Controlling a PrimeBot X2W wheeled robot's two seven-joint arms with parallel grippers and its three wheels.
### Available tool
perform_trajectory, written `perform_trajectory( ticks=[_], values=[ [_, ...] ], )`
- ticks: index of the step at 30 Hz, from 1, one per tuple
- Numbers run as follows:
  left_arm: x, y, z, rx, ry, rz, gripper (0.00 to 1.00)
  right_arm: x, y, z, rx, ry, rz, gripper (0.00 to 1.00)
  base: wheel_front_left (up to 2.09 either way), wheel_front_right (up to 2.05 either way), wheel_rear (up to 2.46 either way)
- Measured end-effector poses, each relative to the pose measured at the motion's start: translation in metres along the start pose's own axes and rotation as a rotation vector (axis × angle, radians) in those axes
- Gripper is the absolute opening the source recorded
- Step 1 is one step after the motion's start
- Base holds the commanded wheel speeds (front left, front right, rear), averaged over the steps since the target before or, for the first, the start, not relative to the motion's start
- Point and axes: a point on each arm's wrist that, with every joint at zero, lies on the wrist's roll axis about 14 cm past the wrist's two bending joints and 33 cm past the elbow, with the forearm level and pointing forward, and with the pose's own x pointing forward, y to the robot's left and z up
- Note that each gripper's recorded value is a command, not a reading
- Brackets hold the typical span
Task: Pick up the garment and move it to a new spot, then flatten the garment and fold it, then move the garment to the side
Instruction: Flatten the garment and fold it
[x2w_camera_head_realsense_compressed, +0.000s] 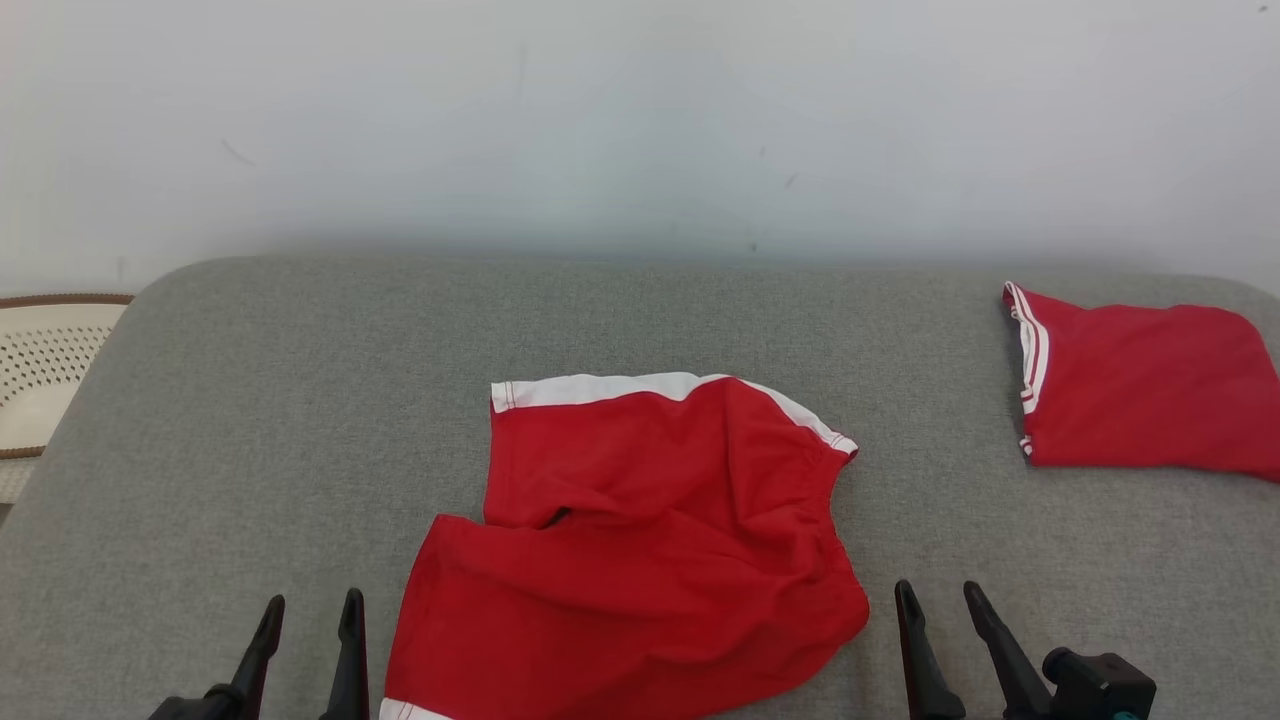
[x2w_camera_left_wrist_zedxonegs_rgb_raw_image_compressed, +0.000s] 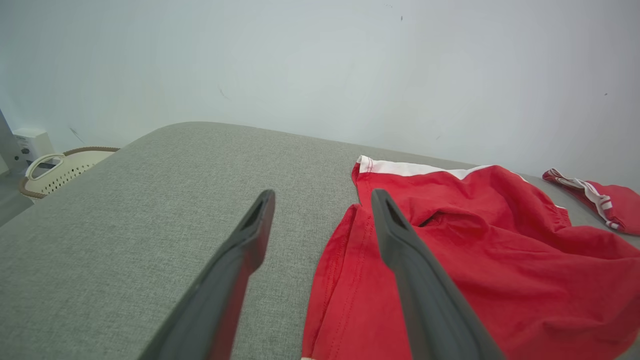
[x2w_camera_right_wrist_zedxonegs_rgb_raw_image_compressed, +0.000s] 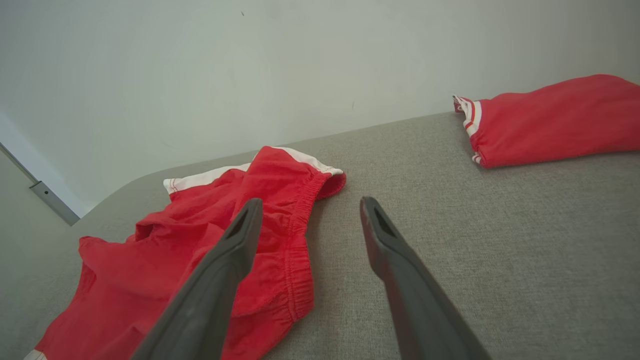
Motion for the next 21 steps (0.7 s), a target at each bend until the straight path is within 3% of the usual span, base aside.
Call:
perform_trajectory(
  ticks=[10,21],
  values=[
    [0.000,0.013,0.017,0.045,-0.054,0.036,1.00,-0.008,0.005,-0.035,0.007,0.151,0.039,1.00,0.00,0.00,0.00],
    [-0.008,0.030,0.019,0.071,-0.054,0.068,1.00,0.005,0.009,-0.071,-0.064,0.349,0.154,1.00,0.00,0.00,0.00]
  ],
)
